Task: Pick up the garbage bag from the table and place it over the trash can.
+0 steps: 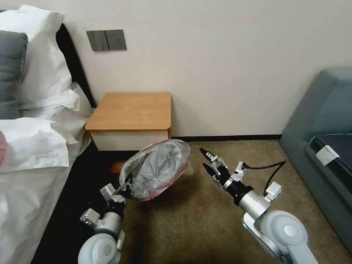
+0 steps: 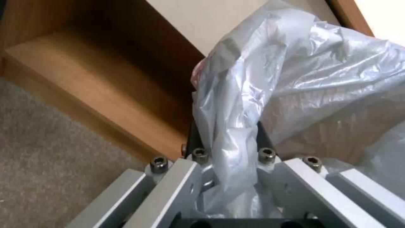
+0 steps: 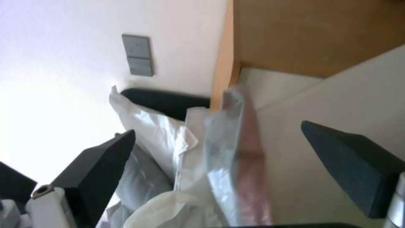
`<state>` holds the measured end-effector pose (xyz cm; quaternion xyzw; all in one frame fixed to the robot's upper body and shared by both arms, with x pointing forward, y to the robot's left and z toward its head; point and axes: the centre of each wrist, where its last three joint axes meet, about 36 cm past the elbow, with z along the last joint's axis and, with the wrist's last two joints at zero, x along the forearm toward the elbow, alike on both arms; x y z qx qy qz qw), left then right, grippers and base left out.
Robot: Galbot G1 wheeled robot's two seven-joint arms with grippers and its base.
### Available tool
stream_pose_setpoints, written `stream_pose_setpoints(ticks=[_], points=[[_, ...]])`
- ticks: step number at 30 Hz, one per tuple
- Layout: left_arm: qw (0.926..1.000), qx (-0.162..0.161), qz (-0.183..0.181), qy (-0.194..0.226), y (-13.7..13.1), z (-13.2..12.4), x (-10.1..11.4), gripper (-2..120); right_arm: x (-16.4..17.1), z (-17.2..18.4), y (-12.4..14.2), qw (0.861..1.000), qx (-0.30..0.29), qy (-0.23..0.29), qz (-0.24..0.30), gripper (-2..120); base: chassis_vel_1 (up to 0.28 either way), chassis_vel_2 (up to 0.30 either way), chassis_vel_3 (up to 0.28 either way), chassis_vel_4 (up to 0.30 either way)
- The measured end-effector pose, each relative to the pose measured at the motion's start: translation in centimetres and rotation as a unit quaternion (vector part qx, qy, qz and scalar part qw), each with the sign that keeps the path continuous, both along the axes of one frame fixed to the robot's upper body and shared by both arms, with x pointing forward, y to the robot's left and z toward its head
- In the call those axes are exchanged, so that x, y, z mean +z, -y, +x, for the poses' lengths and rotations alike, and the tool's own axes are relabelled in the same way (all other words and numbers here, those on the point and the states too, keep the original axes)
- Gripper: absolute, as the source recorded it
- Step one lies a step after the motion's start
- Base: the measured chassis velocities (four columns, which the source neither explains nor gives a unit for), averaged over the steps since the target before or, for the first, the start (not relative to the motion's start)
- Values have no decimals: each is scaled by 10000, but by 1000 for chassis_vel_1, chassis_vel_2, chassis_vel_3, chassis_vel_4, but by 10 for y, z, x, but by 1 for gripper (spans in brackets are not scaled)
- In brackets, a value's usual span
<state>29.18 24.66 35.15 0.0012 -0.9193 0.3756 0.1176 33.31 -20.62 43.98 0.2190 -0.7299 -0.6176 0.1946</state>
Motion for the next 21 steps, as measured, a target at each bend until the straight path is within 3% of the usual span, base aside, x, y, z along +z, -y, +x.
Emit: stream_pose_setpoints(ticks=[7, 13, 16, 21], points=[[10000, -28, -40, 14, 2, 2, 2, 5, -6, 16, -33, 9994, -1, 258, -223, 100, 0, 0, 0, 0], [10000, -33, -51, 47, 3, 3, 4, 5, -5, 21, -41, 9991, -48, 339, -258, 100, 0, 0, 0, 0], [10000, -42, -53, 60, 4, 4, 4, 5, -3, 24, -45, 9986, -119, 398, -324, 96, 0, 0, 0, 0], [9999, -57, -56, 67, 5, 4, 4, 5, -4, 24, -47, 9980, -150, 462, -411, 78, 0, 0, 0, 0]])
